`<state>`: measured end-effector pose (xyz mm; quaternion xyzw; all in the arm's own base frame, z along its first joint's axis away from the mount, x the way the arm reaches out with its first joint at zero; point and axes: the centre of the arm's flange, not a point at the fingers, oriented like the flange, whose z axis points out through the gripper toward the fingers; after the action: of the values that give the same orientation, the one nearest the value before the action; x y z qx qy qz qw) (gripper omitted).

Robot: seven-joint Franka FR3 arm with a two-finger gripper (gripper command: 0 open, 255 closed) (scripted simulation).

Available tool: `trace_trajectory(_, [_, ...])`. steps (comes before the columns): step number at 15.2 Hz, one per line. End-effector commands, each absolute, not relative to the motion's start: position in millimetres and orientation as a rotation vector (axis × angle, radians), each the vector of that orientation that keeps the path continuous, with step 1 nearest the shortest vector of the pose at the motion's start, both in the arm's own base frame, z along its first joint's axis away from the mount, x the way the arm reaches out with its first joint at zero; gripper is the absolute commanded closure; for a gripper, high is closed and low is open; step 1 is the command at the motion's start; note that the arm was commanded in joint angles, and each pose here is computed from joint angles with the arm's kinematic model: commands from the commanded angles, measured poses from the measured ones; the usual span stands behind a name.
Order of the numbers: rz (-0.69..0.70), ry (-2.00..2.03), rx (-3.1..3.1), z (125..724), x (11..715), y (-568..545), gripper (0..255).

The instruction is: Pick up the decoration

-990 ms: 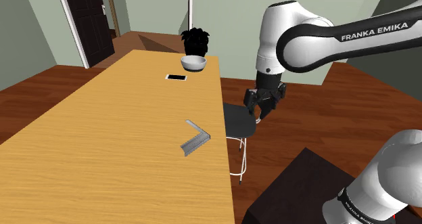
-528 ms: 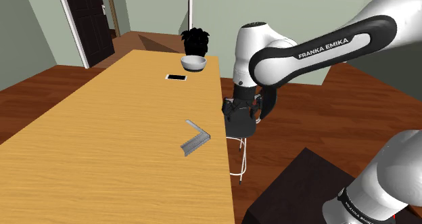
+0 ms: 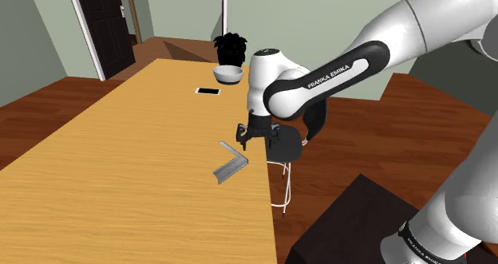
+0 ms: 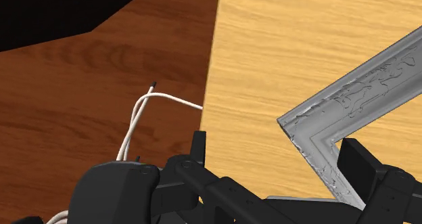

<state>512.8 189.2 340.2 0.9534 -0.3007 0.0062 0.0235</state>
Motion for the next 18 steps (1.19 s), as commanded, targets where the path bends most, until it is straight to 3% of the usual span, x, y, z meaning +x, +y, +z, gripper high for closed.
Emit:
trace_trajectory(1, [0.029, -0.987, 2.943, 326.1, 529.9, 200.5, 0])
trace_trajectory(5, [0.044, -1.071, 2.929, 302.4, 560.5, 213.8, 0])
trace_trajectory(14, [0.044, -1.071, 2.929, 262.4, 560.5, 213.8, 0])
trace_trajectory(15, [0.044, -1.071, 2.929, 262.5, 560.4, 212.8, 255])
trace_trajectory(18, [0.044, -1.071, 2.929, 262.8, 560.3, 212.9, 255])
